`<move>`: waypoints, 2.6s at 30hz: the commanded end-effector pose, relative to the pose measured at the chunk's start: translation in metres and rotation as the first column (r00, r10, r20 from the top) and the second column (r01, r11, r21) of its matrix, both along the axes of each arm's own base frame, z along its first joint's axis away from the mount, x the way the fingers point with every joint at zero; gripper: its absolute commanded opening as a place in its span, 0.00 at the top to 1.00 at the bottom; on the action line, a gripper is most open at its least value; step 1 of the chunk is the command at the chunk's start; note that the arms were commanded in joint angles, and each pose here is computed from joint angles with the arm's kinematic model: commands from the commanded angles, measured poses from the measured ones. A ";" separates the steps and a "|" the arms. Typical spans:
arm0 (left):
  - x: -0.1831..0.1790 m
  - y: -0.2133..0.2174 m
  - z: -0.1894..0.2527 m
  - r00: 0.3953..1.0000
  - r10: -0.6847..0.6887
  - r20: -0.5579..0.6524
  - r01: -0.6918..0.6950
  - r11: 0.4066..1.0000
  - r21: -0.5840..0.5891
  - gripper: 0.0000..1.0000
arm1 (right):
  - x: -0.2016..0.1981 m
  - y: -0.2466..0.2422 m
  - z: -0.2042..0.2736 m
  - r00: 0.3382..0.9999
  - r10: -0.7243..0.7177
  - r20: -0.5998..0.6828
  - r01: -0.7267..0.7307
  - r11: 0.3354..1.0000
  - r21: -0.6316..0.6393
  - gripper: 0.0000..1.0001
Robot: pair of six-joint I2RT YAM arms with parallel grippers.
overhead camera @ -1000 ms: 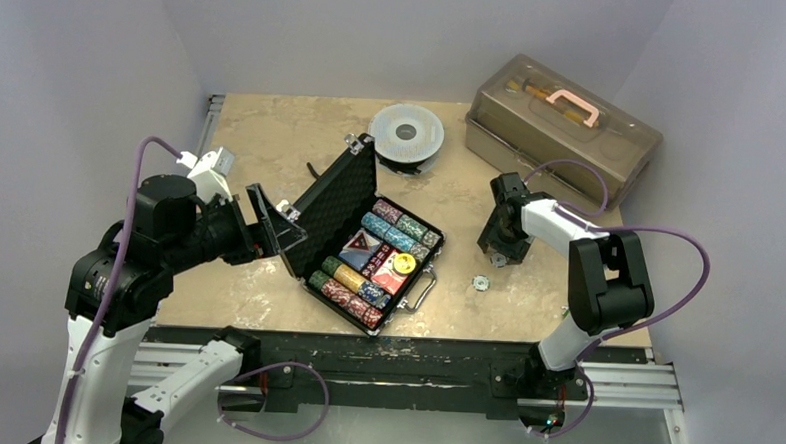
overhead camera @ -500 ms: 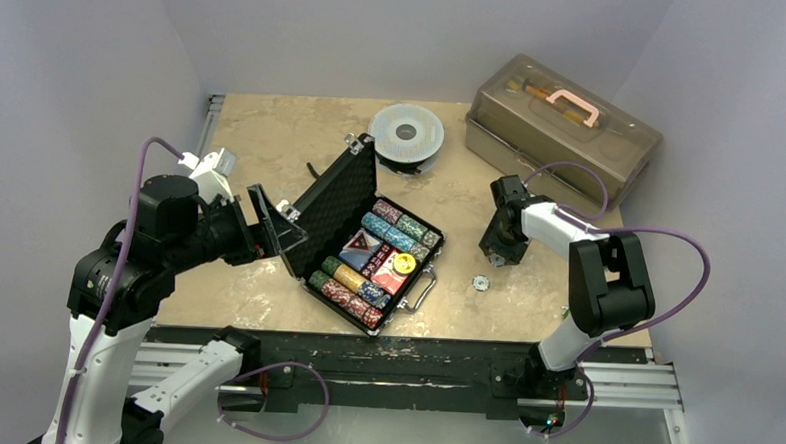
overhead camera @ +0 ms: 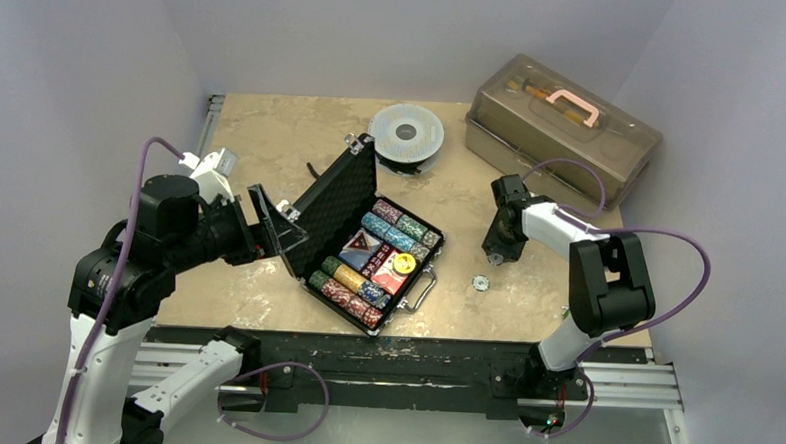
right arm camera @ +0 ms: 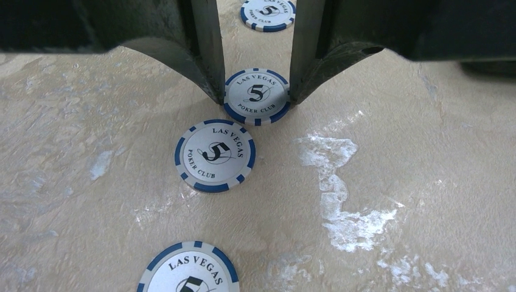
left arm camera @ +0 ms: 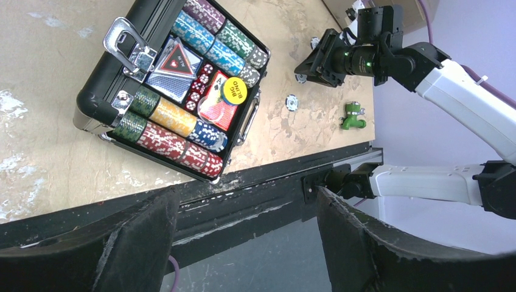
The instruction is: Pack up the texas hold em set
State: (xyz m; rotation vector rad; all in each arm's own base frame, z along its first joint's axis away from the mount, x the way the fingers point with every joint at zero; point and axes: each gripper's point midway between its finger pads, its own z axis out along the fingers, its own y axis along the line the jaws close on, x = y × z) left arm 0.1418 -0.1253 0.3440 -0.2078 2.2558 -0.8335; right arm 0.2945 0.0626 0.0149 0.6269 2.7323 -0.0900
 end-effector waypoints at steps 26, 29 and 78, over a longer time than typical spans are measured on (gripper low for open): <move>0.014 -0.014 0.004 0.998 -0.057 0.011 0.057 0.998 -0.009 0.21 | -0.053 0.039 0.020 0.978 0.206 0.042 -0.209 0.969 0.134 0.71; 0.016 -0.016 0.005 0.998 -0.064 0.012 0.064 0.998 -0.010 0.21 | -0.059 0.042 0.021 0.976 0.215 0.038 -0.218 0.969 0.120 0.71; 0.016 -0.016 0.008 0.997 -0.074 0.027 0.074 0.997 -0.004 0.21 | -0.049 0.044 0.026 0.978 0.200 0.058 -0.204 0.976 0.078 0.29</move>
